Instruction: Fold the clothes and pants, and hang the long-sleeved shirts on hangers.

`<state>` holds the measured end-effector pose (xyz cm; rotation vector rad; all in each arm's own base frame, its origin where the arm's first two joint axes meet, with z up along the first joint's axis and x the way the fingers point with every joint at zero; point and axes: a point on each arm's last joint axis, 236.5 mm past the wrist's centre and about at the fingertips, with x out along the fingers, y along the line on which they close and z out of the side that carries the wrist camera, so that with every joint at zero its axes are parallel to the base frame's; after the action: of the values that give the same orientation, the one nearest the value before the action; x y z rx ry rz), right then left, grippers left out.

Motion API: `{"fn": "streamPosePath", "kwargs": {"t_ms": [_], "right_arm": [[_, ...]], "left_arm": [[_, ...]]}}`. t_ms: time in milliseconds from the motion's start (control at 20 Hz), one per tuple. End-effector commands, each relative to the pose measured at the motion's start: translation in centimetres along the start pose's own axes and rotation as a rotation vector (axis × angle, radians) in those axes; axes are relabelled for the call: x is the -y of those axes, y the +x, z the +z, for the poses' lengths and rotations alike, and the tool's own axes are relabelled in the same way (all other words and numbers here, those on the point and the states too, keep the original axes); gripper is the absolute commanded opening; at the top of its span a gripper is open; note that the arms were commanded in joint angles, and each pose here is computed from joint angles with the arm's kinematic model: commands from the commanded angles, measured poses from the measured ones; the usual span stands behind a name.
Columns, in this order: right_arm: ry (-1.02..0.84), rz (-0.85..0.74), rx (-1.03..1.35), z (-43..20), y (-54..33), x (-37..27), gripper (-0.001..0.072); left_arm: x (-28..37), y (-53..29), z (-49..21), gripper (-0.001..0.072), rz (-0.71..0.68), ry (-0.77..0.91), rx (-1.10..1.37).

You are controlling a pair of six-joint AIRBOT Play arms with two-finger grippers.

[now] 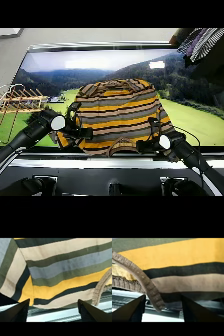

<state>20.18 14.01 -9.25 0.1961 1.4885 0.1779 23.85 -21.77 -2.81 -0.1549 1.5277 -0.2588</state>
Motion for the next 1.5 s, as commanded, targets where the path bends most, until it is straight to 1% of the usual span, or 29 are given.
{"fn": "streamPosePath", "kwargs": {"t_ms": [0,100,200,250,450,600,850,1000,1300,1350,1400,1450], "right_arm": [[-0.021,0.004,0.016,0.6,0.5,-0.1,0.0494],[-0.003,0.000,0.038,1.1,0.5,0.0,0.0349],[0.024,0.003,0.050,1.4,0.5,-0.1,0.0077],[0.034,0.004,0.051,1.4,0.5,-0.1,0.0029],[0.095,-0.006,0.018,0.8,0.0,-0.1,0.0028],[0.094,0.007,0.034,1.2,-1.7,-0.7,0.0028],[0.127,0.000,0.022,0.2,-3.3,-0.6,0.0028],[0.129,-0.005,0.000,-0.3,-3.4,-0.5,0.0028],[0.146,0.025,-0.014,-0.6,-3.4,-1.2,0.0029],[0.149,0.031,-0.017,-0.6,-3.4,-1.4,0.0029],[0.151,0.035,-0.019,-0.7,-3.4,-1.5,0.0029],[0.152,0.036,-0.020,-0.7,-3.4,-1.5,0.0029]], "left_arm": [[0.3,0.1,0.2,0.0696,-0.005,-0.008,0.012],[0.4,0.1,0.3,0.0696,-0.008,-0.008,0.017],[0.4,0.1,0.3,0.0696,-0.008,-0.008,0.017],[0.4,0.1,0.3,0.0696,-0.010,-0.009,0.016],[2.2,0.4,-0.4,0.0696,-0.034,0.035,0.018],[4.6,1.3,-1.7,0.0696,-0.050,0.067,0.016],[7.9,5.0,-4.7,0.0694,-0.029,0.113,-0.048],[9.0,6.9,-6.0,0.0677,-0.001,0.120,-0.085],[10.2,9.5,-6.1,0.0676,0.030,0.108,-0.117],[10.2,9.7,-6.0,0.0645,0.034,0.094,-0.120],[10.3,10.0,-5.9,0.0459,0.038,0.087,-0.123],[10.2,10.2,-6.0,0.0225,0.041,0.086,-0.126]]}}
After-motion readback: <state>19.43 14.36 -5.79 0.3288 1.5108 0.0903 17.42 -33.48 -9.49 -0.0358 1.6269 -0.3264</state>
